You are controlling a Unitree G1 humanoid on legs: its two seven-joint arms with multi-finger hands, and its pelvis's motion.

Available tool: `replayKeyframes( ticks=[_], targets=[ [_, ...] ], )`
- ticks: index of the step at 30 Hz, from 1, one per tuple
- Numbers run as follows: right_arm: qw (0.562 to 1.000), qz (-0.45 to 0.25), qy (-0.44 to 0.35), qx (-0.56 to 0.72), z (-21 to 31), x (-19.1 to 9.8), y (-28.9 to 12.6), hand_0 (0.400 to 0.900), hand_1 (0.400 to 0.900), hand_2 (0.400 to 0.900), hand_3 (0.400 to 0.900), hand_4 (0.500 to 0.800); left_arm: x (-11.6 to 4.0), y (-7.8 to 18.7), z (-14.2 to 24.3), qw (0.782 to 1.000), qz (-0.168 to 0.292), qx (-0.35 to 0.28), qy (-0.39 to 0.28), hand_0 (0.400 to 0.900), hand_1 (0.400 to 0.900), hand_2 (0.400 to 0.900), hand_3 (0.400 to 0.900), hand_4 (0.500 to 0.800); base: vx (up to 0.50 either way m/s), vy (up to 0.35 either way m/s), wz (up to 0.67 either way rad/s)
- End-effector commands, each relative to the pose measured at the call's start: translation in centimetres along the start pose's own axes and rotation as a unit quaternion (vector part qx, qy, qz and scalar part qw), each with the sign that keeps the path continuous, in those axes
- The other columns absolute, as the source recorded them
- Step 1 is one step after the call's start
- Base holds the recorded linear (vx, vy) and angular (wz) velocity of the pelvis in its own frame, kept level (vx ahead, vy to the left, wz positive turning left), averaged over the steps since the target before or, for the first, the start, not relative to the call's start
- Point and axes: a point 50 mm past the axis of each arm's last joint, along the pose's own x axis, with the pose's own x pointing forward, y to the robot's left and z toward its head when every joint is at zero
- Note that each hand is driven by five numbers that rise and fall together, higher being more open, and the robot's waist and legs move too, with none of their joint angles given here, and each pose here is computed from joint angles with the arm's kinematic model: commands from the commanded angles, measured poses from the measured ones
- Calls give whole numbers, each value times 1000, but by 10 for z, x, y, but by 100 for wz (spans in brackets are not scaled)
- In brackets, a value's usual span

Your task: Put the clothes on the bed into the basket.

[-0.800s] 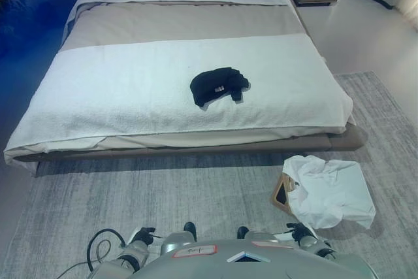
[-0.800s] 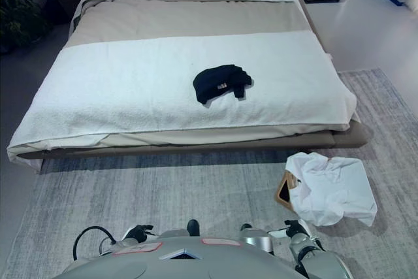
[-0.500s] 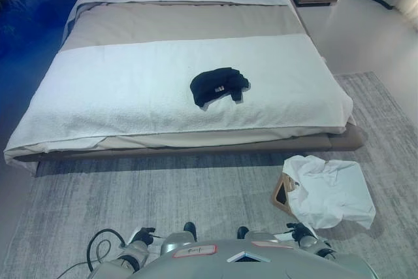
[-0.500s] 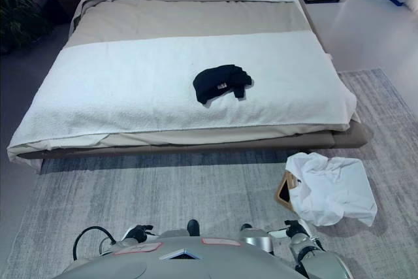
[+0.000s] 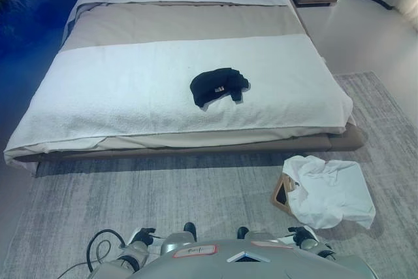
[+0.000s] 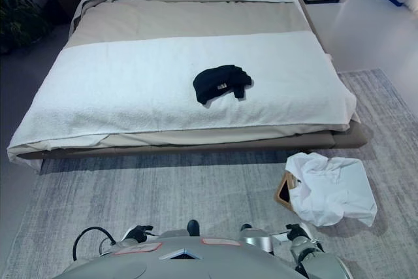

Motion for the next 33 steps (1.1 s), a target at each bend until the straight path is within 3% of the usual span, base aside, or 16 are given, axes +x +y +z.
replayKeyframes(
  ticks=[1, 16, 22, 33],
  targets=[
    [999, -33, 3, -29, 9, 2, -19, 900, 900, 900, 900, 800, 1, 0, 2, 1000, -6, -6, 12, 900, 900, 900, 900, 800, 0, 0, 0],
    [999, -36, -39, 9, 35, 1, -28, 900, 900, 900, 900, 800, 3, 17, 8, 999, 13, -39, 12, 900, 900, 900, 900, 800, 2, -50, -1],
    [997, -51, -61, 17, 46, 1, -39, 900, 900, 900, 900, 800, 3, 26, 26, 995, 33, -90, -13, 900, 900, 900, 900, 800, 28, -155, -20],
    [997, -38, -62, 4, 44, 0, -26, 900, 900, 900, 900, 800, -1, 18, -30, 981, 49, -168, 82, 900, 900, 900, 900, 800, 495, 73, -67]
  ],
)
